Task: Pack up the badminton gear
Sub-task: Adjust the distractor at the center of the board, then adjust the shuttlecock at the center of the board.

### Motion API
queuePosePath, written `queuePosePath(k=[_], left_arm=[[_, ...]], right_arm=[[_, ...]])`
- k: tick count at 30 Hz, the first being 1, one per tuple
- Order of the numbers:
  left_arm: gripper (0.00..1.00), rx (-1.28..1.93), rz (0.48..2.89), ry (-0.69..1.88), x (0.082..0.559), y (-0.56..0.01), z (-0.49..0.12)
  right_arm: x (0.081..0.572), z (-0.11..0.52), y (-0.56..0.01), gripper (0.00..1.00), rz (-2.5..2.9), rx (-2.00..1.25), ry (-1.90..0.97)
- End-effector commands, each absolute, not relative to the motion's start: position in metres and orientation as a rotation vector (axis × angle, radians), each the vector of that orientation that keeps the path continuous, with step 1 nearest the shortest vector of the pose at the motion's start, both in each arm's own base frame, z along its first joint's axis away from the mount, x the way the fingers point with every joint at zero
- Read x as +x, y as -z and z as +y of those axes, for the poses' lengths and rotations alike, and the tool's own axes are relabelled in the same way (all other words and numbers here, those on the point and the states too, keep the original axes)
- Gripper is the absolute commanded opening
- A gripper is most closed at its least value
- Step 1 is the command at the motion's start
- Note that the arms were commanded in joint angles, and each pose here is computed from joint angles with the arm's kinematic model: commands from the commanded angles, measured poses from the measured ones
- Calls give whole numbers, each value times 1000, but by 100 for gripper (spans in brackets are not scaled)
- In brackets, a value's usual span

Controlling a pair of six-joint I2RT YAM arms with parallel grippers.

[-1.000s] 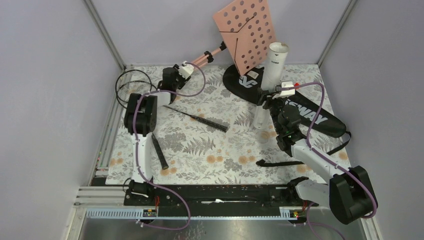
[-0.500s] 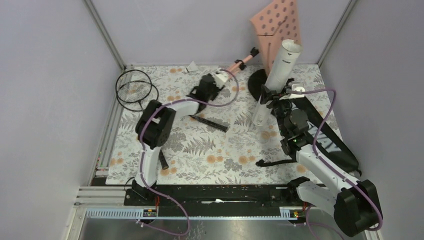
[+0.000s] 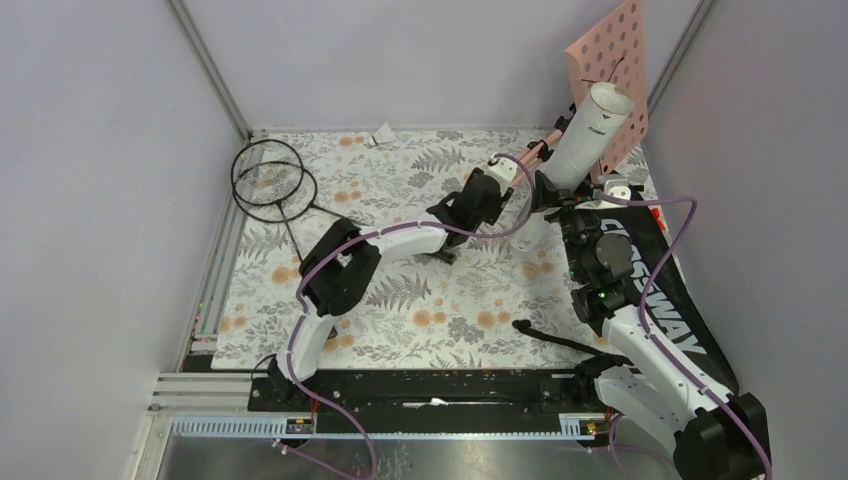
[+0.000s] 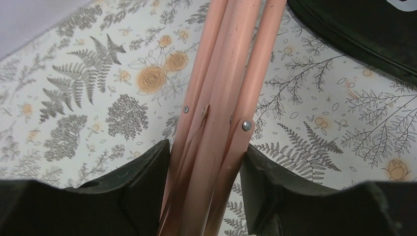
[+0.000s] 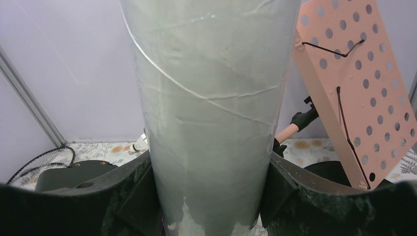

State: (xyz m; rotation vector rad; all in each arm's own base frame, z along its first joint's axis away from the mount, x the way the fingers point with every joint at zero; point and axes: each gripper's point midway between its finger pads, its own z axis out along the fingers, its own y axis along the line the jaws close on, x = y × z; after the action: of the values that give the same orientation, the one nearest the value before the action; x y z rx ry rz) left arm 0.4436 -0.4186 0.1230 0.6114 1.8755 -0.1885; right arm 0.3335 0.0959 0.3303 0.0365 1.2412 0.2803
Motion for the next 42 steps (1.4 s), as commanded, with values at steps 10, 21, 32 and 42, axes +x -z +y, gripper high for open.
queuePosePath(k=[10, 21, 32, 42], left_arm=[[69, 326, 1692, 311, 462, -196, -412], [99, 184, 1672, 289, 538, -253, -320], [99, 119, 1640, 401, 702, -204, -201], [99, -302, 1446, 709, 753, -182, -141]], right_arm=[[336, 92, -345, 52, 1195, 56, -255], [335, 78, -348, 52, 1184, 70, -168], [346, 77, -340, 52, 1213, 69, -123], [347, 79, -337, 51, 1209, 72, -135]])
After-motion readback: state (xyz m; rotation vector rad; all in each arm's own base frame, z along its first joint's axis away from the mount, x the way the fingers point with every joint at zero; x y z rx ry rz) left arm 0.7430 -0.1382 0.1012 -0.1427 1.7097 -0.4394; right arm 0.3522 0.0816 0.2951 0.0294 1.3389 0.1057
